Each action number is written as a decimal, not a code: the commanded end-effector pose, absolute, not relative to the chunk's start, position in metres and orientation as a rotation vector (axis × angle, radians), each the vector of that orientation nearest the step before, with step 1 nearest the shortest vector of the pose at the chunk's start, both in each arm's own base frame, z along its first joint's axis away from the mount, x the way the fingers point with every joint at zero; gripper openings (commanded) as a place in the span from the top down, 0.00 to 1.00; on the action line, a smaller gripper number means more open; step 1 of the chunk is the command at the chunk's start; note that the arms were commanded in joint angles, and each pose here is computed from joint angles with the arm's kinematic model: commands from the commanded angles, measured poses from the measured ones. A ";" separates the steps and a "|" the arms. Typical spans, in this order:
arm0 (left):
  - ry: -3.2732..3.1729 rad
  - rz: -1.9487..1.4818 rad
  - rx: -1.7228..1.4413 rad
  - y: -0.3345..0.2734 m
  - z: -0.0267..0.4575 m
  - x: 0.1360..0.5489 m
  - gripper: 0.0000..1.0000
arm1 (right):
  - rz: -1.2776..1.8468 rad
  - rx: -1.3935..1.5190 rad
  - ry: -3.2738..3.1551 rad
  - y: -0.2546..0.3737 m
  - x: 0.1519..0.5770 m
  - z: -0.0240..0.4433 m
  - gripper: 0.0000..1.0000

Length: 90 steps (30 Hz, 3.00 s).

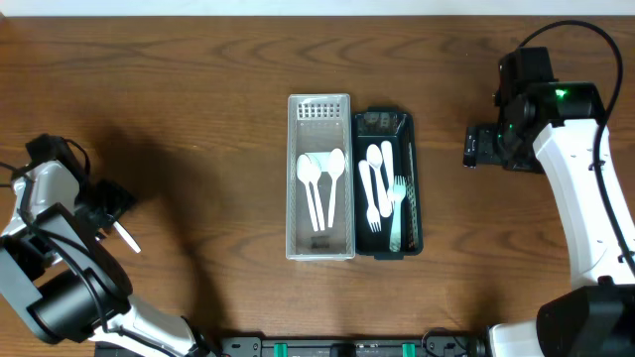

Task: Pack container
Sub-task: 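Reach left gripper to the last white spoon and grasp it, then place the last spoon into the clear basket with left gripper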

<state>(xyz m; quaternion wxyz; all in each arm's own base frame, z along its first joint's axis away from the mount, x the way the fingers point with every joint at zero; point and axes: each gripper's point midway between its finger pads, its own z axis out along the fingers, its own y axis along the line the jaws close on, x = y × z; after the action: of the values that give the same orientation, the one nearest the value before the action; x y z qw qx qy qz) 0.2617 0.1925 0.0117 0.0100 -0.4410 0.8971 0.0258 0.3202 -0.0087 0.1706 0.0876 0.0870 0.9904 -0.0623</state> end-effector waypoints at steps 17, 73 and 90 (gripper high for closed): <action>2.917 0.034 -1.387 0.184 -0.026 0.252 0.48 | -0.198 0.257 2.951 -0.013 0.319 0.171 0.13; 2.840 -0.292 0.291 -0.199 0.137 0.315 0.92 | -0.184 0.259 2.895 -0.012 0.333 0.174 0.12; 2.828 -0.215 0.379 -0.207 0.106 0.344 0.53 | -0.173 0.260 2.851 -0.012 0.343 0.177 0.12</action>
<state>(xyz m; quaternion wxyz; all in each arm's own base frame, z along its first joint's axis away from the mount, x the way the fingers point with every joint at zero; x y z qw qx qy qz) 0.3300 -0.2089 0.0785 0.0952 0.1117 0.9859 -0.0798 0.3388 -0.0079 0.1743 0.1258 0.0898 0.9863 -0.0569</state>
